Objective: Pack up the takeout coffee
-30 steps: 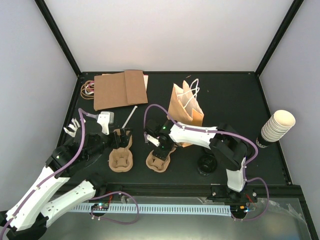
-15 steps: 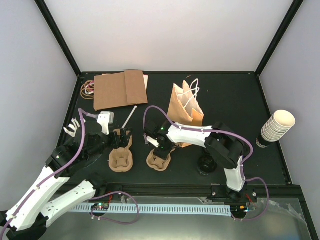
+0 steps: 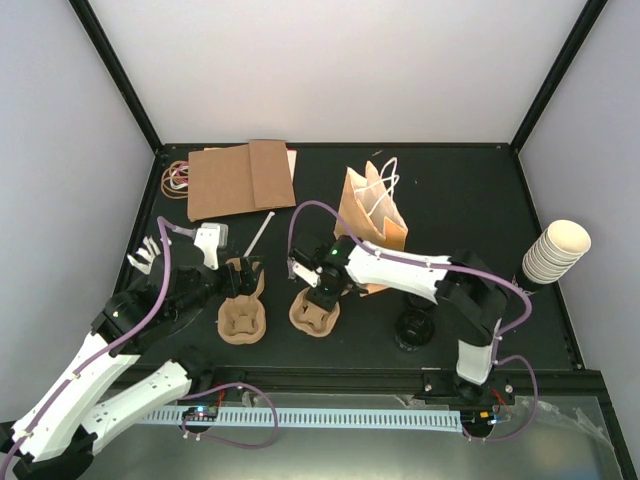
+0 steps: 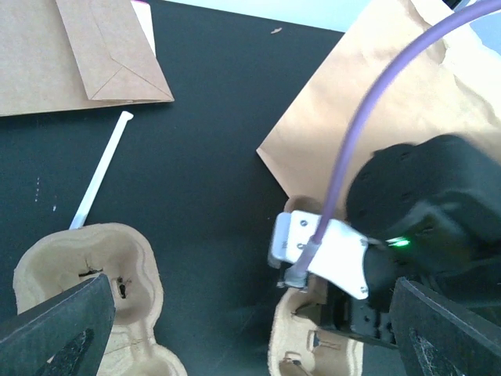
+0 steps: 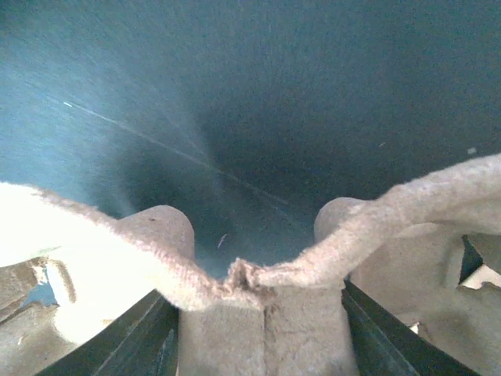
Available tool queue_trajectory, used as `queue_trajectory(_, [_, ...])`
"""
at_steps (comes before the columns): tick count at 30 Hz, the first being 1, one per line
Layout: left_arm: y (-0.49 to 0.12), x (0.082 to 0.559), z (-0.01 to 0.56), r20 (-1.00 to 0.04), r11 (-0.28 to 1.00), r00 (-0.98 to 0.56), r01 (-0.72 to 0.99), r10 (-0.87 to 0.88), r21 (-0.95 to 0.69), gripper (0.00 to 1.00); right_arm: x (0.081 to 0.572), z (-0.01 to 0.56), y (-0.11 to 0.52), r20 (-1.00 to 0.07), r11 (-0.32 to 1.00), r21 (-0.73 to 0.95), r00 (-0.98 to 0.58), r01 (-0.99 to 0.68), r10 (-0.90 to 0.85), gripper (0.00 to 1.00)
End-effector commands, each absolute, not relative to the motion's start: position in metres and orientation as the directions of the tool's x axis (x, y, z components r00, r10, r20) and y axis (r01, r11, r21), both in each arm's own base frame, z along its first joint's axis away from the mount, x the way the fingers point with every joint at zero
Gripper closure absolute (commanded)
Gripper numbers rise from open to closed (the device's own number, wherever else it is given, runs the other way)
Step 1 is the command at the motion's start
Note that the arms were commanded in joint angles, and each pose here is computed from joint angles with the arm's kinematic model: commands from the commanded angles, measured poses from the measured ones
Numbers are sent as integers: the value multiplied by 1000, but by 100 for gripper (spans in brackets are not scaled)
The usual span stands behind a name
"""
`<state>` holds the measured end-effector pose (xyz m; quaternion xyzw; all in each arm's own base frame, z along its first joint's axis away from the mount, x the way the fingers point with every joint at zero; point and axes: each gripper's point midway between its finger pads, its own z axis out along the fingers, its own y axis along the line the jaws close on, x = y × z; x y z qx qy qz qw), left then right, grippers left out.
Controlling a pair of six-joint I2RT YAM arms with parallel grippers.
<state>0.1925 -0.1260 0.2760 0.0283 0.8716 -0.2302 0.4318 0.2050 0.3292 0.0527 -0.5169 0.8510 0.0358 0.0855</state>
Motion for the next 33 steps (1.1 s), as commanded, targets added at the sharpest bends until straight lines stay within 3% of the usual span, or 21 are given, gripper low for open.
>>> queue_trajectory(1, [-120,195,290,-792,899,-589,245,-159,-362,1,206,109,344,-337,452,1,-426,-892,-840,48])
queue_trajectory(10, [-116,192,298,-800,899,-577,244,-168,-364,1,198,179,351,-510,425,38,-383,-905,-770,49])
queue_trajectory(19, [-112,191,305,-815,904,-557,249,-160,-348,1,177,303,344,-760,358,54,-271,-932,-590,49])
queue_trajectory(28, [-141,196,301,-796,847,-582,328,-167,-418,1,191,393,291,-901,549,-8,-232,-836,-367,53])
queue_trajectory(33, [-162,202,297,-776,828,-621,373,-111,-418,1,208,420,250,-952,710,-42,-187,-703,-241,56])
